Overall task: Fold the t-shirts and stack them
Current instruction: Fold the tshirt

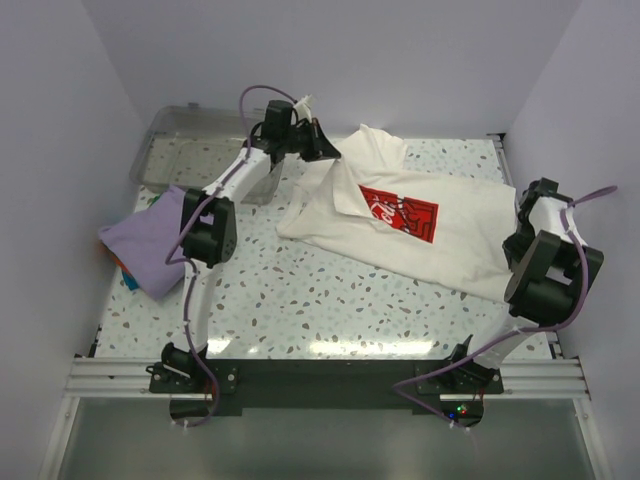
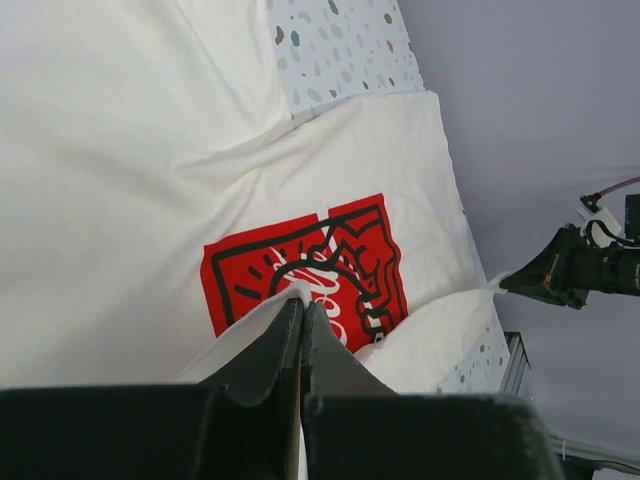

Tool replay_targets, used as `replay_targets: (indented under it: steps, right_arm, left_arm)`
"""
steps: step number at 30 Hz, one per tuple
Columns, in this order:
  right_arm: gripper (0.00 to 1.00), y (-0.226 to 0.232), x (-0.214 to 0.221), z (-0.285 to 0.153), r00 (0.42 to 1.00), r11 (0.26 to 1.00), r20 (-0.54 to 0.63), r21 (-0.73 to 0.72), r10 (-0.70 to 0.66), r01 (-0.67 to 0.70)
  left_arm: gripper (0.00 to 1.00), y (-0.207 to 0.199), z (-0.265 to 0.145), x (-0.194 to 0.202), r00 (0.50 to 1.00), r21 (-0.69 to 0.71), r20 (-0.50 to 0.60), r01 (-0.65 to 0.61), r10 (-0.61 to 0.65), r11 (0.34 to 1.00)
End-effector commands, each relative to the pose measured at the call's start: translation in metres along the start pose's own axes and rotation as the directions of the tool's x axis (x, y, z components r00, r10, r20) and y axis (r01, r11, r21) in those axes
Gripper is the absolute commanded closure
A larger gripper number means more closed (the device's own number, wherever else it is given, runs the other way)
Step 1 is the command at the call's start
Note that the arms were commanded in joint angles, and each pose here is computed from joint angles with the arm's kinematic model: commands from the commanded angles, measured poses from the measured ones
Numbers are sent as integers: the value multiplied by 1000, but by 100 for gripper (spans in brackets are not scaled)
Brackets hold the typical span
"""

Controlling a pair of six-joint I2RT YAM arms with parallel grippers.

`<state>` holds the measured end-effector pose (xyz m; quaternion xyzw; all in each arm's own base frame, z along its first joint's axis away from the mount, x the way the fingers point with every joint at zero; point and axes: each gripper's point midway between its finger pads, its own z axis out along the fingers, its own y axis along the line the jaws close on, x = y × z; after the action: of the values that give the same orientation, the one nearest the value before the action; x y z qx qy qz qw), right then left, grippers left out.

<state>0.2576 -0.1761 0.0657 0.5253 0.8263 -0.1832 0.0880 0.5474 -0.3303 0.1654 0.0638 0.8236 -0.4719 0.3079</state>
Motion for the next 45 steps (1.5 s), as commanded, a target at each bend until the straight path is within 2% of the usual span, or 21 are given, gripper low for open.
replay_targets:
  steps: [1, 8, 10, 11, 13, 14, 18, 20, 24, 26, 27, 32, 40, 45]
  right_arm:
    - [100, 6, -21, -7, 996, 999, 71, -10, 51, -50]
    - [100, 13, -17, 2, 998, 999, 47, -11, 50, -50]
    - [100, 18, -17, 0, 998, 998, 36, -39, 55, -54]
    - [100, 21, -18, -3, 998, 997, 36, -53, 55, -54]
    - [98, 28, -21, -10, 998, 994, 41, -94, 56, -52]
    - [83, 29, -23, -13, 997, 993, 42, -107, 58, -53]
    - [40, 37, -32, -32, 995, 984, 71, -171, 62, -49]
    - [35, 39, -34, -39, 994, 979, 90, -199, 59, -40]
    - [32, 42, -30, -62, 990, 961, 136, -275, 47, -7]
    - [32, 42, -19, -63, 991, 954, 132, -300, 17, 23]
    - [32, 44, -15, -66, 990, 950, 141, -310, 4, 40]
    - [31, 39, 16, -72, 987, 926, 152, -361, -59, 111]
    - [32, 32, 79, -34, 983, 908, 10, -381, -183, 173]
    - [36, 28, 102, -5, 971, 925, -81, -331, -224, 185]
  left_arm:
    - [100, -17, 3, -21, 996, 60, 75, -49, 44, 997]
    - [99, -10, 10, -15, 998, 78, 62, -25, 20, 997]
    - [86, -9, 11, -15, 998, 81, 62, -21, 16, 996]
    - [71, -10, 11, -16, 997, 83, 68, -26, 20, 996]
    - [55, -15, 8, -21, 996, 86, 86, -39, 32, 996]
    - [52, -16, 7, -23, 995, 81, 95, -42, 34, 996]
    - [44, -32, -4, -33, 991, 85, 121, -71, 60, 994]
    - [42, -32, -8, -31, 991, 74, 118, -72, 63, 995]
    - [41, -44, -33, -25, 985, 38, 116, -129, 124, 991]
    - [41, -29, -40, -4, 991, -21, 71, -111, 112, 994]
    - [41, -37, -51, -6, 985, -28, 78, -152, 154, 988]
    - [40, -16, -78, 39, 987, -130, 0, -162, 163, 978]
    - [40, 25, -124, 112, 978, -310, -150, -184, 143, 933]
    - [40, 50, -137, 136, 972, -393, -199, -194, 123, 899]
